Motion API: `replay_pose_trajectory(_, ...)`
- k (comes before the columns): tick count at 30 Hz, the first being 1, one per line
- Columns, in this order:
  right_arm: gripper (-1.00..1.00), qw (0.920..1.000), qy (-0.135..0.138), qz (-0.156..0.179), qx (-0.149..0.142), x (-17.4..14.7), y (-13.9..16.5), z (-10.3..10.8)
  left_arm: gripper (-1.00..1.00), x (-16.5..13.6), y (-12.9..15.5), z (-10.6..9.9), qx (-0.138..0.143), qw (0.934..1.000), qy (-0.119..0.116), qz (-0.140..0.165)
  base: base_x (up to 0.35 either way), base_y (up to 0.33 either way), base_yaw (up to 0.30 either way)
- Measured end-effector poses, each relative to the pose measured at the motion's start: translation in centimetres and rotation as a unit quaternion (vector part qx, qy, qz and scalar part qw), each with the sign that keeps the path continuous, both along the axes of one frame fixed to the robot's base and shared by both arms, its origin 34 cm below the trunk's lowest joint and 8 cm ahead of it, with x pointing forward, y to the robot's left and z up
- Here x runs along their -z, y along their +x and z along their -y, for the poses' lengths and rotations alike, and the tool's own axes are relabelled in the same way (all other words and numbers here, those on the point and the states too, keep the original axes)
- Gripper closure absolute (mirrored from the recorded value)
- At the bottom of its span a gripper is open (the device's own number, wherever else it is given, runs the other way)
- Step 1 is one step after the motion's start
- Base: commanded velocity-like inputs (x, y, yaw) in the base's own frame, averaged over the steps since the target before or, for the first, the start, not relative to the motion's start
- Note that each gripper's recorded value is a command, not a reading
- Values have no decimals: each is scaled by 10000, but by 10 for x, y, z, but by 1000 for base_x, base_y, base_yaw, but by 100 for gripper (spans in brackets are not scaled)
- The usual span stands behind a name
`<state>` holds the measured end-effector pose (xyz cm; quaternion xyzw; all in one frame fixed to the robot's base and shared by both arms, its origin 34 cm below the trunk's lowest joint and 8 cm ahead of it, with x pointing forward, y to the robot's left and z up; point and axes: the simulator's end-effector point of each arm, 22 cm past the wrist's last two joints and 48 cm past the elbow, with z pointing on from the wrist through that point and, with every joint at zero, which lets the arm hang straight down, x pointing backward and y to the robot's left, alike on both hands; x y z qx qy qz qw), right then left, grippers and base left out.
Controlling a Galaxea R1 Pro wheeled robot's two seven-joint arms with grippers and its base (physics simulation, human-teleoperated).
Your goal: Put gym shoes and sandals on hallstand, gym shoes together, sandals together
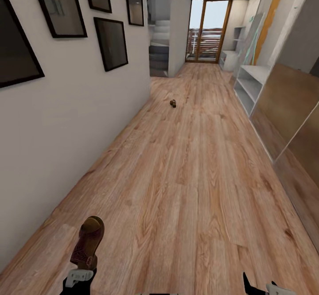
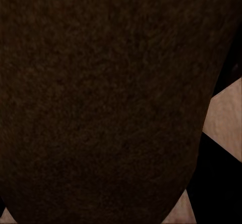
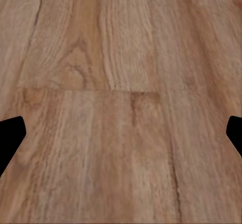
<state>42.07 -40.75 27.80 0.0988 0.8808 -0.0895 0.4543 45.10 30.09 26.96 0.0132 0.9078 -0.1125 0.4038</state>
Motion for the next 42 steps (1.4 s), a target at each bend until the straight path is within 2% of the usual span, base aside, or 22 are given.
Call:
replay_pose_trajectory(28,-100,10000,7,7,-13,0,1,-1,100,0,0,-1,-16,10000,-2,3,339,2,-18)
replay_pose_trajectory(42,-100,10000,8,19,-14,-1,1,-1,100,-1,1,-1,-20,10000,-1,15,332,120,-88)
